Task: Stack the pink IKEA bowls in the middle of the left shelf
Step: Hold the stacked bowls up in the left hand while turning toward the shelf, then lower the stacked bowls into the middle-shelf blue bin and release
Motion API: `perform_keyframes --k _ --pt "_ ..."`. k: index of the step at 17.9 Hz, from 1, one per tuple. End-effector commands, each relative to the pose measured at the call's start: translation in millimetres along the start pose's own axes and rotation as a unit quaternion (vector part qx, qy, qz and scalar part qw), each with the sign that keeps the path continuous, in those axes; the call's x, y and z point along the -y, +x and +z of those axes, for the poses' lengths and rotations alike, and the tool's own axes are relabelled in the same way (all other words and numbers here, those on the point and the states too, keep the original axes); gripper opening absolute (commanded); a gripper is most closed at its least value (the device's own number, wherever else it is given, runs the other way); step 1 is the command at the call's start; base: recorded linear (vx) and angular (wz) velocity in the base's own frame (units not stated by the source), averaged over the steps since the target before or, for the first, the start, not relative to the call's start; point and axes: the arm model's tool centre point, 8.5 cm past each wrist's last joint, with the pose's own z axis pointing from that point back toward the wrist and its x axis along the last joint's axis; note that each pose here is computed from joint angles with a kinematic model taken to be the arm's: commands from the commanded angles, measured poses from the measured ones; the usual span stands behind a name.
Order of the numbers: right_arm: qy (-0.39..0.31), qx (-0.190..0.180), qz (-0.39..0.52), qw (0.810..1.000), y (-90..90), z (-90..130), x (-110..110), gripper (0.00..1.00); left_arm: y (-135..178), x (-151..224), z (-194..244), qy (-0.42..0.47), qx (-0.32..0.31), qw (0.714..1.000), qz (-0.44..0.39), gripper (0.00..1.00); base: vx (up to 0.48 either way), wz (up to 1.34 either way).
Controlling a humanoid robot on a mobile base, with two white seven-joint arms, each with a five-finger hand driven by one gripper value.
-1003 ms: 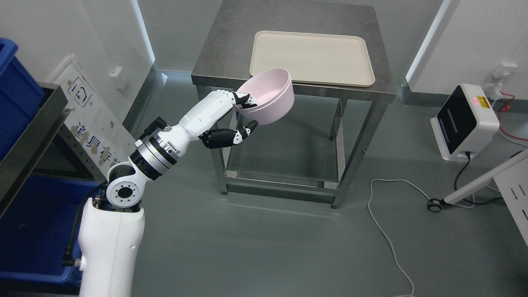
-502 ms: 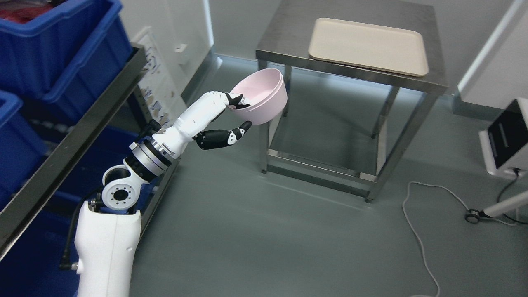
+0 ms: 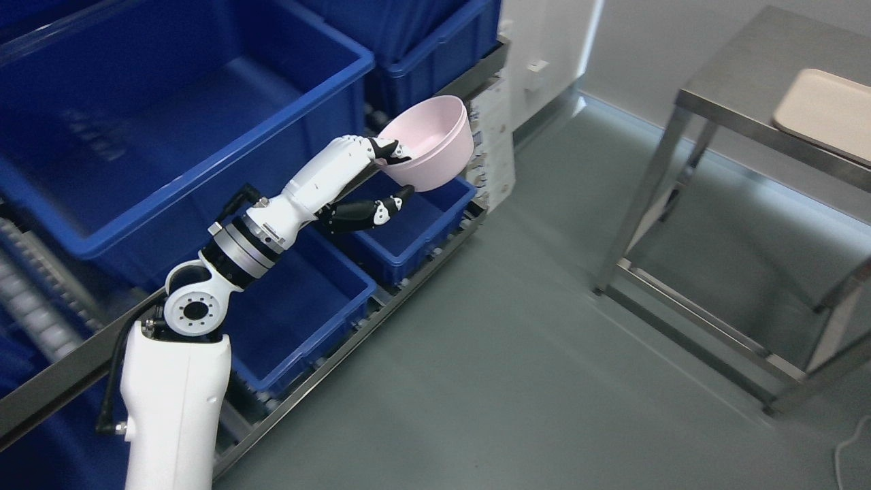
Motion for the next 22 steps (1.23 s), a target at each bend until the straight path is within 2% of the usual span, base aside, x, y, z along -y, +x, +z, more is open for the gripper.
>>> perform_keyframes --k 1,4,10,18,22 --pt "-0.009 0.000 0.001 1.000 0.0 0.2 11.5 1.00 12.3 -71.3 -28.8 0.047 0.002 0.998 -0.032 0.05 -0.170 0.79" --pt "-0.009 0.000 0.001 1.000 0.0 0.2 11.5 1.00 4.0 -102.8 -23.1 0.086 -0.034 0.995 -0.019 0.05 -0.177 0.74" --pt "-0.009 0.000 0.001 1.000 0.0 0.2 11.4 1.00 -23.1 -120.3 7.9 0.097 -0.098 0.990 -0.013 0.06 -0.139 0.76" --pt "-0.009 0.000 0.001 1.000 0.0 0.2 11.5 1.00 -41.8 -136.7 23.9 0.092 -0.137 0.986 -0.019 0.06 -0.060 0.64" --pt "-0.009 0.000 0.001 1.000 0.0 0.2 11.4 1.00 -45.4 -141.2 15.7 0.091 -0.137 0.986 -0.014 0.07 0.003 0.06"
